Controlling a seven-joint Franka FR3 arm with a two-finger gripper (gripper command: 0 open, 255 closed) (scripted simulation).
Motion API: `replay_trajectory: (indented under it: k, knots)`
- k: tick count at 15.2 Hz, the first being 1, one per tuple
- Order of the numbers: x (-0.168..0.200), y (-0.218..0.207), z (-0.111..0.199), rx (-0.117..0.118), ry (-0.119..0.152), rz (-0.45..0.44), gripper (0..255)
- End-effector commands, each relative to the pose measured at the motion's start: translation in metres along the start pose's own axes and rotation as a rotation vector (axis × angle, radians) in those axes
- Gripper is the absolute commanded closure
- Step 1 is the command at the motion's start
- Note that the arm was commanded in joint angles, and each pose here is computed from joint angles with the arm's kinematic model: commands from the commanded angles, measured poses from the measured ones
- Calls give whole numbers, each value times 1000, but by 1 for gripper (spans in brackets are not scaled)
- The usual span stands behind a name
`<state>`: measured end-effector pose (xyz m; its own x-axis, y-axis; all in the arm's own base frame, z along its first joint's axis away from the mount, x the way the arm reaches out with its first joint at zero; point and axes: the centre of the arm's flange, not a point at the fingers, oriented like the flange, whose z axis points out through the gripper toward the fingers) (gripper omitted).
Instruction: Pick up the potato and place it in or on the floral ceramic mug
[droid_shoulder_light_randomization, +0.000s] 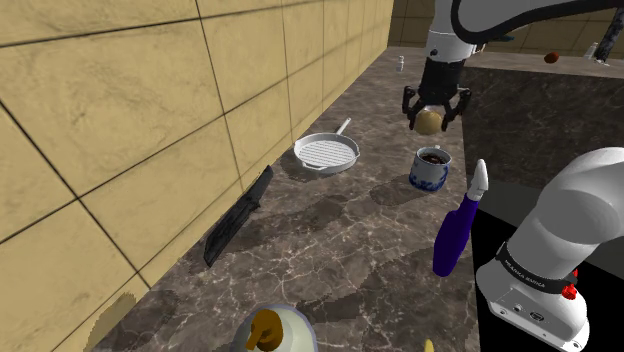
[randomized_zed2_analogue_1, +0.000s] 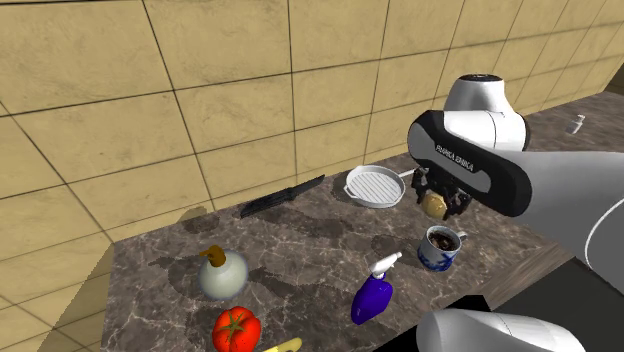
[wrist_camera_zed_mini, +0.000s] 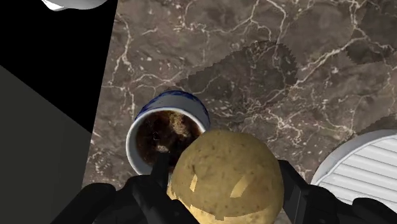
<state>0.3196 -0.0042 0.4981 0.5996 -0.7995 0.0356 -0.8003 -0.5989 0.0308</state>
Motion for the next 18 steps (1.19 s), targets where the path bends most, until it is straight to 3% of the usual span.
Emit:
replay_trajectory:
  k: [1,3,18]
  knots:
    - [14,24,2,0,0,-2,255]
    - [28,49,4,0,0,-2,255]
    - [26,47,74,0,0,-2,255]
